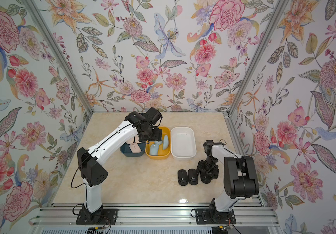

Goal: Place the mice by color into the storage box
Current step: Pick up the mouse from the center of the board.

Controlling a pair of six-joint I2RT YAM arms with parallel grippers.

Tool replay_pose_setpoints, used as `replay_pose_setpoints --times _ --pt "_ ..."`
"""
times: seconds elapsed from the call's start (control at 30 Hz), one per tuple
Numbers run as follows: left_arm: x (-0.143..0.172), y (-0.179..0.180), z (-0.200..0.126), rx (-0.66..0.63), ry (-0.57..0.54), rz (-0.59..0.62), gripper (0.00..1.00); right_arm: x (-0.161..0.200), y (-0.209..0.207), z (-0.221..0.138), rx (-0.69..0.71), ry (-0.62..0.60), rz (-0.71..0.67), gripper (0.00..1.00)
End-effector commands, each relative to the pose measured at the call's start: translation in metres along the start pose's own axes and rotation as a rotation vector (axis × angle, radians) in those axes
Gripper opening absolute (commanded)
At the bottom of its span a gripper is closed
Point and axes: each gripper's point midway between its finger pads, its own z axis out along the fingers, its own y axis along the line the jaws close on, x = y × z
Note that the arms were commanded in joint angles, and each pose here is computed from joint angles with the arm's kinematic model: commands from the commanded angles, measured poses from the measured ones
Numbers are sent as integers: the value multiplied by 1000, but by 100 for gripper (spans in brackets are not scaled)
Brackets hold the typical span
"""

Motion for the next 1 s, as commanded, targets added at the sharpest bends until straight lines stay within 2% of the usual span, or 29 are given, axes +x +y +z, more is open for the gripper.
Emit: replay_pose_setpoints --times 0.0,0.2,0.57,0.97 --pt "-2 10 -18 -7 -25 -29 84 1 0 9 -7 15 4 79" --pt "-2 11 -19 -8 -27 -46 84 -2 1 13 -13 9 9 75" --pt "2 15 -25 -7 -32 -59 84 -10 6 11 -41 -17 10 59" --pt "6 18 -23 -17 -23 -68 83 -11 1 2 -24 -68 5 50"
